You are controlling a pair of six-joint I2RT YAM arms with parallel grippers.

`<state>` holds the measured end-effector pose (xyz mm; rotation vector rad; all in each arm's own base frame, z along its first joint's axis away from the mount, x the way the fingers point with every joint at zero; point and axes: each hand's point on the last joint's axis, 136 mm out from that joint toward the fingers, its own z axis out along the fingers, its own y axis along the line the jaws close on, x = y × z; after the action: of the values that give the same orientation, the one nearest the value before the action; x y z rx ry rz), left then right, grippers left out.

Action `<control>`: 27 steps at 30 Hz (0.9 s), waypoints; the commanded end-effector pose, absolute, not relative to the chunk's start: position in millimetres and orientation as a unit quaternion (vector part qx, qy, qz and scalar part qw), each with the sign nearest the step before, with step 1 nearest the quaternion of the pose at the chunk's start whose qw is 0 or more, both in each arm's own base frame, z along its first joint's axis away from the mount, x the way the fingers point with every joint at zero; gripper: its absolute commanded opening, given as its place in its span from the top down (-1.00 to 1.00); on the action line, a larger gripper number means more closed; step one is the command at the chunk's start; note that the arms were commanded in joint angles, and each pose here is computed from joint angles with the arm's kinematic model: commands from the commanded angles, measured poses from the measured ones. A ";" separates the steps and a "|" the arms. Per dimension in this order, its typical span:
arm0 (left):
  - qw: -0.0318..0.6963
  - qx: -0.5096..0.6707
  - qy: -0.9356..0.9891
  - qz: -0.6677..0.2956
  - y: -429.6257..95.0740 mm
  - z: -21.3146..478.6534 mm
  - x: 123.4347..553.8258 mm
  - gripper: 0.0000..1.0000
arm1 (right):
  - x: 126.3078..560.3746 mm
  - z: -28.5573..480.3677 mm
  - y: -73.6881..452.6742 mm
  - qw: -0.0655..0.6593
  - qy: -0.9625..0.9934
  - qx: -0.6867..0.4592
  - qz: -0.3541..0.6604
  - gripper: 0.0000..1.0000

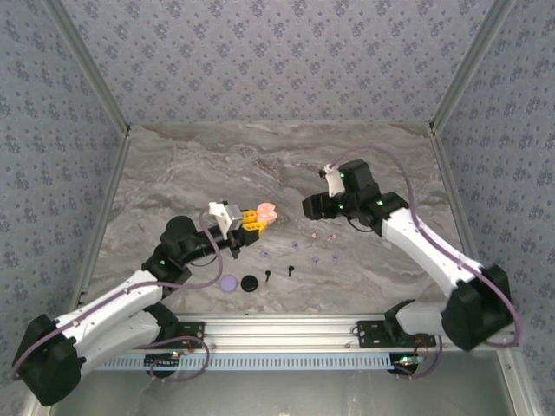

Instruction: Insert wireless bluetooth earbuds into charging case

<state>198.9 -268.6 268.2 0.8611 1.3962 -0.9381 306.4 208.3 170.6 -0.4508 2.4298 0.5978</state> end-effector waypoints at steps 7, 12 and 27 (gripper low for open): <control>0.597 0.365 0.589 -0.405 -270.7 276.6 197.5 1.00 | 308.6 83.2 156.9 0.184 0.975 -0.101 0.077 -0.15; 0.596 0.365 0.588 -0.406 -272.0 277.3 197.6 1.00 | 309.2 62.9 149.7 0.157 0.982 -0.088 0.054 0.02; 0.590 0.366 0.592 -0.409 -275.6 275.3 198.9 1.00 | 297.4 18.1 139.0 0.102 0.992 -0.068 0.022 0.12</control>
<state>199.7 -273.3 260.9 0.8659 1.4201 -0.9377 301.2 149.4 26.4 -0.2423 2.9034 0.1329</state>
